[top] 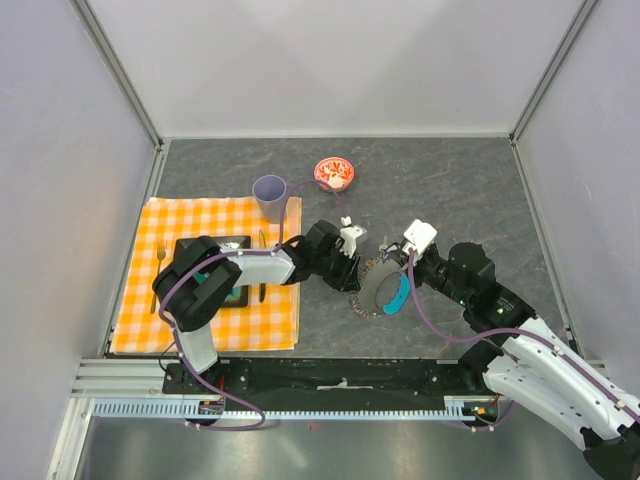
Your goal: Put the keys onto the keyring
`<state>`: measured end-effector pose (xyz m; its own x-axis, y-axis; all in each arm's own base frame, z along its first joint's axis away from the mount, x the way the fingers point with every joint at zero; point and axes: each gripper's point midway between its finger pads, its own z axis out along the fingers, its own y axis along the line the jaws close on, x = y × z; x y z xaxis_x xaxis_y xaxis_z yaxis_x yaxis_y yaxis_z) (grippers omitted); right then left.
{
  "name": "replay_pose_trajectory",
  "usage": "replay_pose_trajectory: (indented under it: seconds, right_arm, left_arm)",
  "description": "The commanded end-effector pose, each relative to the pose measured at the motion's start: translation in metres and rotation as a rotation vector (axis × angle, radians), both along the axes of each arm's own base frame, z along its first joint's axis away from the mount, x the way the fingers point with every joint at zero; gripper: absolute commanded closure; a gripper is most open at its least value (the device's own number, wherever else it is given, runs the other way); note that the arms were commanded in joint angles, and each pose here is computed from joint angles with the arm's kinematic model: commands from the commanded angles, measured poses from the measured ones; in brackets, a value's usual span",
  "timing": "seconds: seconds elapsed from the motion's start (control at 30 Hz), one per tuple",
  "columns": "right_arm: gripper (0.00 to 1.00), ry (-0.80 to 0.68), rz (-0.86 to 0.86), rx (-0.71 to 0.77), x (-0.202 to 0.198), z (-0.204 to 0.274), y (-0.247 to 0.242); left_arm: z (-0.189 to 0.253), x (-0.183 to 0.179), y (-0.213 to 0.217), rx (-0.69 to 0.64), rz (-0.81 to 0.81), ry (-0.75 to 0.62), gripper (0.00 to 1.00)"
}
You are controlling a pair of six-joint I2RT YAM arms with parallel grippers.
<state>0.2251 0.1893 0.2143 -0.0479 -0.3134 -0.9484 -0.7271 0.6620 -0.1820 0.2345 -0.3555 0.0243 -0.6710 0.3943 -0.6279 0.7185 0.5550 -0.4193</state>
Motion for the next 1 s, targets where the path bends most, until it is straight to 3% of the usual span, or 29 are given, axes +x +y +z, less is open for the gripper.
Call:
replay_pose_trajectory:
  seconds: [0.0,0.1,0.13,0.23,0.5,0.73,0.8,0.93,0.97]
  right_arm:
    - [1.00,-0.034,0.013,0.054,-0.002,0.017,0.004]
    - [1.00,-0.035,0.016,0.057,-0.002,0.017,0.005]
    - [1.00,-0.036,0.019,0.060,-0.002,0.018,0.005]
    - [1.00,-0.035,0.021,0.061,-0.003,0.018,0.006]
    - [1.00,-0.035,0.033,0.068,-0.004,0.020,0.007]
    - [1.00,-0.039,0.028,0.072,-0.005,0.021,0.006]
    - [1.00,-0.042,0.027,0.072,-0.005,0.021,0.006]
    - [1.00,-0.043,0.025,0.073,-0.005,0.022,0.005]
    - [1.00,-0.042,0.030,0.073,-0.005,0.022,0.006]
  left_arm:
    - [-0.003,-0.011,-0.006,0.005,0.016,0.065,0.64]
    - [-0.005,-0.010,-0.006,0.015,0.054,0.071,0.76]
    - [-0.004,-0.009,-0.005,0.019,0.069,0.066,0.85]
    - [0.000,-0.001,0.008,0.036,0.173,0.030,0.98]
    - [0.017,0.008,0.052,0.060,0.405,-0.056,0.98]
    - [0.024,0.006,0.030,0.018,0.335,-0.070,0.98]
    - [0.027,0.007,0.023,0.001,0.310,-0.071,0.92]
    - [0.029,0.012,0.021,0.010,0.282,-0.105,0.60]
    - [0.029,0.013,0.020,0.013,0.271,-0.113,0.57]
